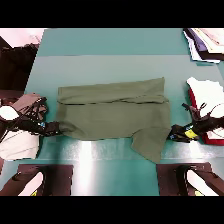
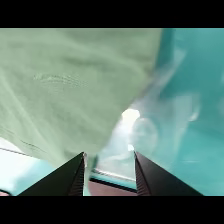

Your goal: Fold the shirts.

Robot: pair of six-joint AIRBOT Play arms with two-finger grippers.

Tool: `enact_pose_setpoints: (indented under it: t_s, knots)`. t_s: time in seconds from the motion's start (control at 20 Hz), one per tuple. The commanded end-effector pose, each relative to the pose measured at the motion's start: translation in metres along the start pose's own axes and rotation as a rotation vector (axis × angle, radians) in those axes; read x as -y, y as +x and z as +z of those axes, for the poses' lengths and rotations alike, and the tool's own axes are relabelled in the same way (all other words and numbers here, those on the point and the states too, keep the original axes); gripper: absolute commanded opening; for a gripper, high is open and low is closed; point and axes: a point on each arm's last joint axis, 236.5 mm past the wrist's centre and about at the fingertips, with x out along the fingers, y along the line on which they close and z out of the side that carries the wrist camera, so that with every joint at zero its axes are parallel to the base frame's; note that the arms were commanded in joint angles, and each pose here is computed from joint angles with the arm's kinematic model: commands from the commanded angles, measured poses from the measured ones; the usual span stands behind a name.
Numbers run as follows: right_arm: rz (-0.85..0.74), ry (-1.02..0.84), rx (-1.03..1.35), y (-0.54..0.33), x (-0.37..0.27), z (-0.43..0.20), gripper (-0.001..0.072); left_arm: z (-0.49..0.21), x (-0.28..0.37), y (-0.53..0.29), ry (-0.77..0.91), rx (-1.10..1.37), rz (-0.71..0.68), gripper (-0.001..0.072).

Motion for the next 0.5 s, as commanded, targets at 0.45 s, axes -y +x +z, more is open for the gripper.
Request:
enact_pose_setpoints:
  t_s: [0.45]
  knots:
    - [0.006,-0.06,0.05,0.032,-0.016,0.003,0.0104,-0.005,0.001,-0.001,0.027,-0.022,-0.003,0.0025]
